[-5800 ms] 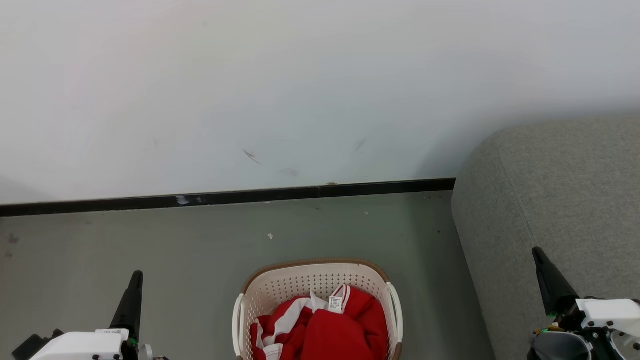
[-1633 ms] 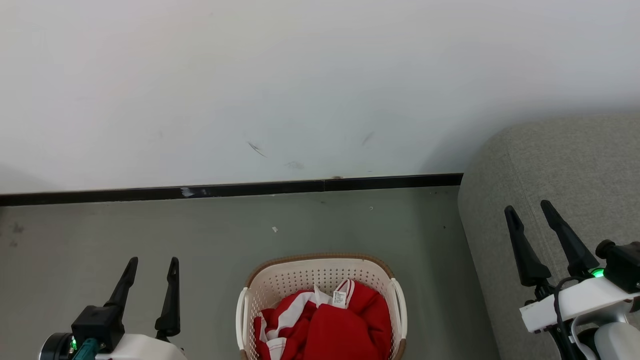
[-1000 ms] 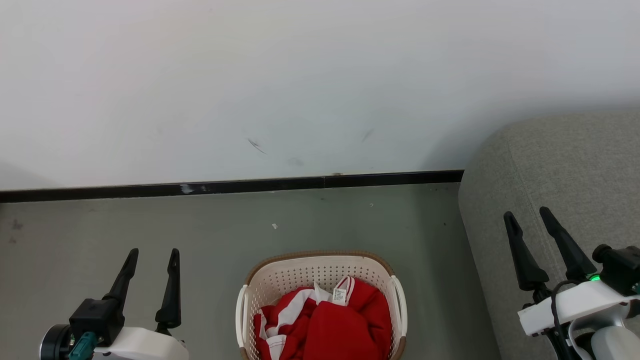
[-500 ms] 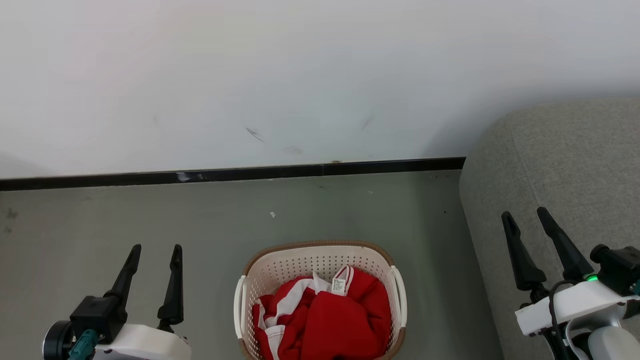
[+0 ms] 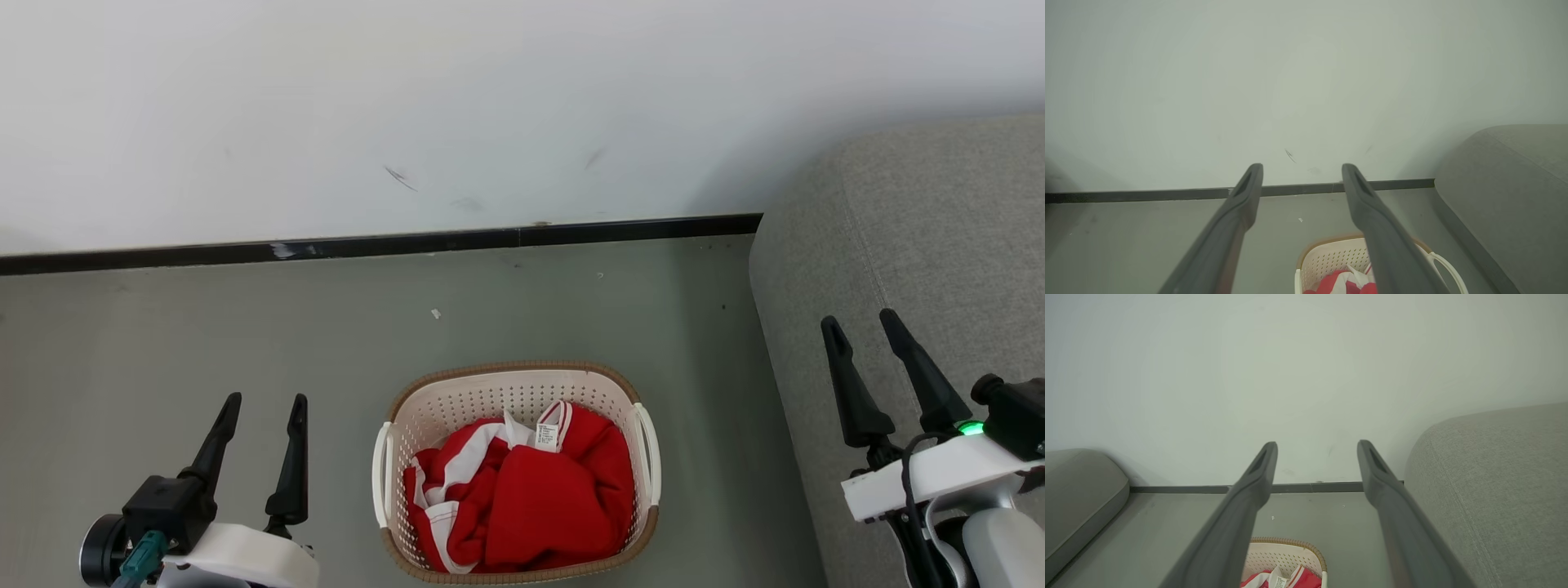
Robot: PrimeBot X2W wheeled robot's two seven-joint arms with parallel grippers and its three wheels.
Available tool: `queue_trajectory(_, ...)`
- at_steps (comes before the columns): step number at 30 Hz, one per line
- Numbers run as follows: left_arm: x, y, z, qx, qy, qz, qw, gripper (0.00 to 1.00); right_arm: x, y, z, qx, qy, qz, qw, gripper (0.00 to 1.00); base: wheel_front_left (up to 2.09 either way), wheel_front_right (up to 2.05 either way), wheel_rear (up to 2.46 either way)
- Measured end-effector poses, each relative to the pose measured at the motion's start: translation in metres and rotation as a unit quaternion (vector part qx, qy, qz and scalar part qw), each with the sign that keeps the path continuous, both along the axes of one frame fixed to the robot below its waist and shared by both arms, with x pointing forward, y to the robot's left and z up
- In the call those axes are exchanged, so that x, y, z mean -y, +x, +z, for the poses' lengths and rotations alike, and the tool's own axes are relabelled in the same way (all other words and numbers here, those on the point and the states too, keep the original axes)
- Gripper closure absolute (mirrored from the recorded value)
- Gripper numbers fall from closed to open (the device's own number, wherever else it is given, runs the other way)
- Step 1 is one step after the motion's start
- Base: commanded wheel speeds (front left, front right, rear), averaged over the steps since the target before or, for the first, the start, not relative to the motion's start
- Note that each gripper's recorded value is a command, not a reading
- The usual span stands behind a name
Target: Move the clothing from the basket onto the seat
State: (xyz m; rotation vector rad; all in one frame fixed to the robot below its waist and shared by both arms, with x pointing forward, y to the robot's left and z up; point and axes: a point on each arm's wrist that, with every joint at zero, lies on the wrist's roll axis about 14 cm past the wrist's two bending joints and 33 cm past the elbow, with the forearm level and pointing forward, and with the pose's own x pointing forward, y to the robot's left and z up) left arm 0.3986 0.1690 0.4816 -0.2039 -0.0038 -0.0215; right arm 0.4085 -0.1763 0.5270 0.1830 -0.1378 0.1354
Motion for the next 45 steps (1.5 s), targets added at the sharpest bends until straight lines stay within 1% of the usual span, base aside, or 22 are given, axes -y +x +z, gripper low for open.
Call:
queue_trajectory(22,0.032,0.042,-0.038,-0.039,-0.004,-0.054,0.998,0.00,0.008,0.033,-0.021,-0.018,0.004,-0.011,1.000,0.00,0.00,0.00,0.00)
queue_trajectory(28,0.042,0.055,-0.051,-0.051,-0.007,-0.067,0.996,0.00,0.012,0.037,-0.035,-0.034,0.002,-0.016,0.999,0.00,0.00,0.00,0.00)
queue_trajectory(34,0.056,0.063,-0.072,-0.074,-0.012,-0.088,0.993,0.00,0.014,0.049,-0.039,-0.034,-0.001,-0.019,0.999,0.00,0.00,0.00,0.00)
queue_trajectory(39,0.071,0.069,-0.092,-0.097,-0.015,-0.109,0.989,0.00,0.017,0.052,-0.053,-0.050,-0.001,-0.023,0.999,0.00,0.00,0.00,0.00)
queue_trajectory(45,0.087,0.076,-0.117,-0.125,-0.020,-0.132,0.983,0.00,0.018,0.066,-0.055,-0.042,0.002,-0.026,0.999,0.00,0.00,0.00,0.00)
